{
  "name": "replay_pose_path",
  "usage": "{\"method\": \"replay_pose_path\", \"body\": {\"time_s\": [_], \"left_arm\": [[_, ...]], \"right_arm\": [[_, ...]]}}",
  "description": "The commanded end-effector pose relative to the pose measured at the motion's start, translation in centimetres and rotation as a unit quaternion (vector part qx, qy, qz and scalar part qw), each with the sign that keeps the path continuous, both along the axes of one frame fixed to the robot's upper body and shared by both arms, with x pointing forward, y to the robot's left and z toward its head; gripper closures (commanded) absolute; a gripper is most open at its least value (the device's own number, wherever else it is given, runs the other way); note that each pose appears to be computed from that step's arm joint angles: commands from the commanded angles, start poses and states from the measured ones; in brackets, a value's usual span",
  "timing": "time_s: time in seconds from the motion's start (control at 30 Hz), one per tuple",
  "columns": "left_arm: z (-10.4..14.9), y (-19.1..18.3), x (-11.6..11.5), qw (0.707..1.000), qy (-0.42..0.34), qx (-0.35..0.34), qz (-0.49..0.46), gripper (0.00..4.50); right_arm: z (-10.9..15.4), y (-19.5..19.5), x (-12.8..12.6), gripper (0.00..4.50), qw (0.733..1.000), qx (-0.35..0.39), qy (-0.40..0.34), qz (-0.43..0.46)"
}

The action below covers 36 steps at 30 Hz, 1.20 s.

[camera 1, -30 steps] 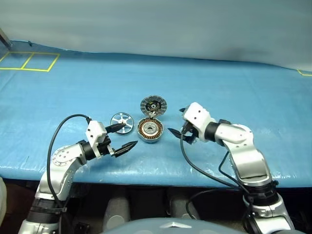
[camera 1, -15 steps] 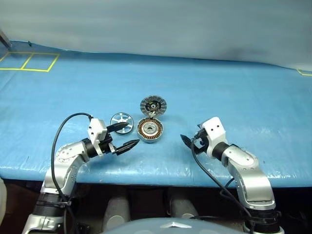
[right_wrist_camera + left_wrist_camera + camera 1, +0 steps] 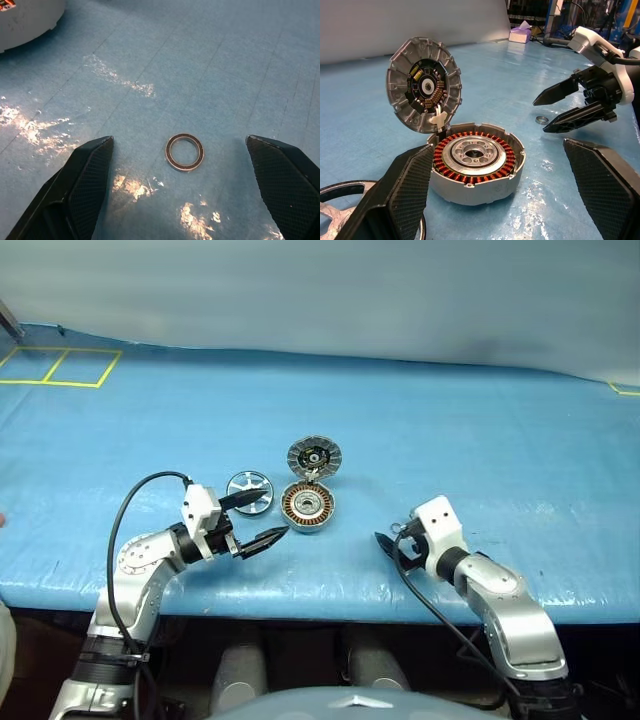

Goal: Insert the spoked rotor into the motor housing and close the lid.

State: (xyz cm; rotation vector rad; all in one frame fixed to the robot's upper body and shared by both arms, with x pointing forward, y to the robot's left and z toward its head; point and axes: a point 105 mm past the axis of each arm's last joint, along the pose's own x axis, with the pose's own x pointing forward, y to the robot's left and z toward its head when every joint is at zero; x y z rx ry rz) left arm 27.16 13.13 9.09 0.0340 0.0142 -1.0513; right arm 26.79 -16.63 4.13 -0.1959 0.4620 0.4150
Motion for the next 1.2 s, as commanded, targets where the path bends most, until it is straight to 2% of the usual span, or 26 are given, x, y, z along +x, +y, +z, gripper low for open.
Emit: {"method": "replay_pose_path", "body": {"time_s": [0.03,0.1,0.2,0.27,0.6,0.73,0.9,1.13,1.2], "left_arm": [[0.5,-0.2,0.0,1.000,-0.017,0.000,-0.003,0.00],[0.5,-0.1,0.1,1.000,-0.017,0.001,-0.002,0.00],[0.5,-0.1,0.1,1.000,-0.016,0.002,0.000,0.00],[0.4,-0.1,0.1,1.000,-0.015,0.003,0.001,0.00],[0.3,-0.1,0.0,1.000,-0.012,0.004,0.004,0.00],[0.2,0.0,0.0,1.000,-0.011,0.004,0.006,0.00],[0.2,0.0,-0.1,1.000,-0.011,0.005,0.010,0.00],[0.1,0.2,-0.1,1.000,-0.012,0.009,0.016,0.00],[0.1,0.3,-0.1,1.000,-0.011,0.009,0.017,0.00]], "right_arm": [[0.5,-0.9,0.1,0.04,1.000,-0.006,-0.008,-0.012],[0.4,-0.9,0.0,0.04,1.000,-0.005,-0.004,-0.010],[0.3,-0.9,0.0,0.61,1.000,-0.004,-0.001,-0.012],[0.3,-0.9,0.0,1.20,1.000,-0.005,-0.001,-0.012],[0.1,-0.9,0.4,1.20,1.000,0.000,0.004,-0.019],[0.1,-0.6,0.6,2.10,1.000,0.004,0.007,-0.018],[-0.2,-0.4,0.6,3.77,1.000,0.005,0.013,-0.015],[-0.3,-0.4,0.6,3.83,1.000,0.000,0.016,-0.015],[0.5,0.2,0.8,3.83,1.000,0.006,0.002,-0.005]]}}
